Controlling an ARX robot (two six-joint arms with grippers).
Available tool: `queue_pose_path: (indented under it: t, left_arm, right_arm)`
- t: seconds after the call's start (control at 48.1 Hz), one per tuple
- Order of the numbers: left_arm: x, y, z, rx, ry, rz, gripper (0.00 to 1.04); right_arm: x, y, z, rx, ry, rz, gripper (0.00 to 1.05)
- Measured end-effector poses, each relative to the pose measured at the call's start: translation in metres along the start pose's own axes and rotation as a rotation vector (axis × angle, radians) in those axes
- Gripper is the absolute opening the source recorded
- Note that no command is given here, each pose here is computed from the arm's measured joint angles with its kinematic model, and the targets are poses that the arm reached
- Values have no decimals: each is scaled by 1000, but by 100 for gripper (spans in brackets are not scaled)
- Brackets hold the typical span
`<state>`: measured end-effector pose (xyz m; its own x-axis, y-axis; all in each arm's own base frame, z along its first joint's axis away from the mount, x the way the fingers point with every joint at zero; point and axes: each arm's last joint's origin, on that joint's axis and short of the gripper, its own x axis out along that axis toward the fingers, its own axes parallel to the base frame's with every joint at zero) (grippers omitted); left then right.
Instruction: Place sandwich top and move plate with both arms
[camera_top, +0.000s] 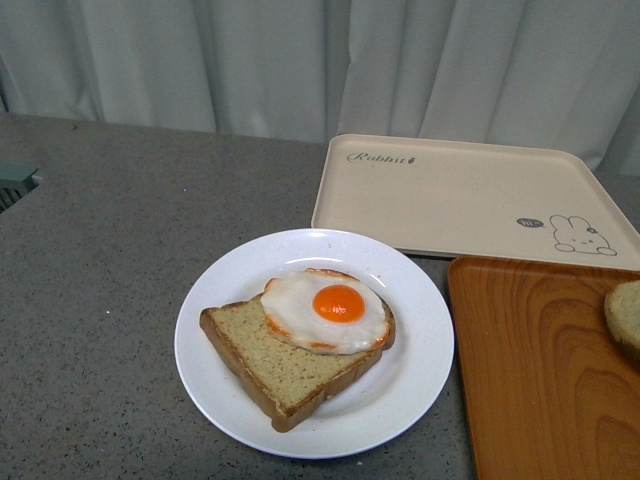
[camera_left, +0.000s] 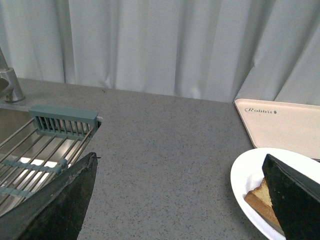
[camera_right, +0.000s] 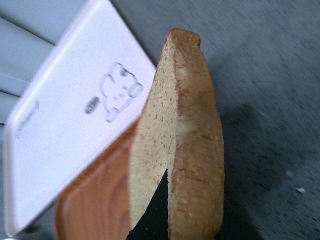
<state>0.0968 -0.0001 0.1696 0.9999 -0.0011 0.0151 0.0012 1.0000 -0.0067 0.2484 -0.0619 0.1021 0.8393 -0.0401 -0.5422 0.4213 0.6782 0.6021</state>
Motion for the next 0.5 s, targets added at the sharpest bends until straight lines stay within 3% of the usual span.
queue_pose_path:
  t: [0.208, 0.374, 0.499]
  left_arm:
    - [0, 0, 0, 0, 0, 0, 98]
    - [0, 0, 0, 0, 0, 0, 98]
    - [0, 0, 0, 0, 0, 0, 98]
  right_arm:
    - [-12, 57, 14, -44, -59, 204, 4]
    - [-21, 104, -8, -78, -44, 364, 4]
    - [-24, 125, -31, -99, -12, 434, 4]
